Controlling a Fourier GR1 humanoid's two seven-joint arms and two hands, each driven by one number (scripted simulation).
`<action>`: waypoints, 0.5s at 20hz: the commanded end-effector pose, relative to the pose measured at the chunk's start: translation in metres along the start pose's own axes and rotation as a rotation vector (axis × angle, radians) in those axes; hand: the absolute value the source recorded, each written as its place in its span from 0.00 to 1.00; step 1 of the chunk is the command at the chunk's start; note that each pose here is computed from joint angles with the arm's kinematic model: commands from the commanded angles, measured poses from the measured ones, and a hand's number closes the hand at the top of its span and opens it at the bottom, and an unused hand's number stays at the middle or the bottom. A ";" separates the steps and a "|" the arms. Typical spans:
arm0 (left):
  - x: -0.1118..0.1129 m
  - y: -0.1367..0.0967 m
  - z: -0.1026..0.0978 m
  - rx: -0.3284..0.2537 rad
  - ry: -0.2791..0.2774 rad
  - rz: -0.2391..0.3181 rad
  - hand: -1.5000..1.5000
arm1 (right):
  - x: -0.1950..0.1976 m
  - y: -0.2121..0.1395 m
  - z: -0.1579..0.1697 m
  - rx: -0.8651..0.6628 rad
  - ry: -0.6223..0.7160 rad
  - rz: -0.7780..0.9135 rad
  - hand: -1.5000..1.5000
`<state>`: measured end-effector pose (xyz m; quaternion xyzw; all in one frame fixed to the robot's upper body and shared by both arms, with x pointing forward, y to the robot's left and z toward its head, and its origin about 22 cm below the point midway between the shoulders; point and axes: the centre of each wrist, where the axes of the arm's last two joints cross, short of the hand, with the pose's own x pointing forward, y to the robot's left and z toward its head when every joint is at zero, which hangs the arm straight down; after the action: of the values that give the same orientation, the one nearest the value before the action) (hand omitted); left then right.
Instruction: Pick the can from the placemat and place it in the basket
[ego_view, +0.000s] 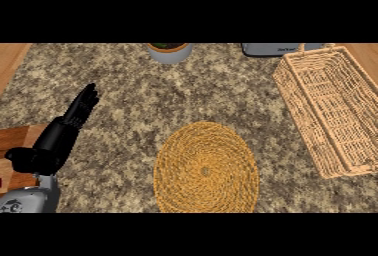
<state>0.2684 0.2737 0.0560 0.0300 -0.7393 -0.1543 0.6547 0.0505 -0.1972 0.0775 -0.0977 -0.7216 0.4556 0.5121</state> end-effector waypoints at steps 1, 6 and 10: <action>-0.001 0.005 0.003 0.008 -0.006 -0.011 0.50 | 0.033 -0.040 0.008 -0.150 -0.079 -0.130 1.00; 0.002 0.001 0.002 0.008 -0.018 -0.007 0.50 | 0.045 -0.057 0.019 -0.207 -0.047 -0.177 1.00; 0.003 -0.005 -0.006 0.000 -0.014 -0.003 0.50 | 0.042 -0.066 0.021 -0.229 -0.012 -0.129 1.00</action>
<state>0.2677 0.2725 0.0554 0.0289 -0.7429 -0.1534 0.6510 0.0418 -0.2318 0.0991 -0.1466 -0.7763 0.4047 0.4605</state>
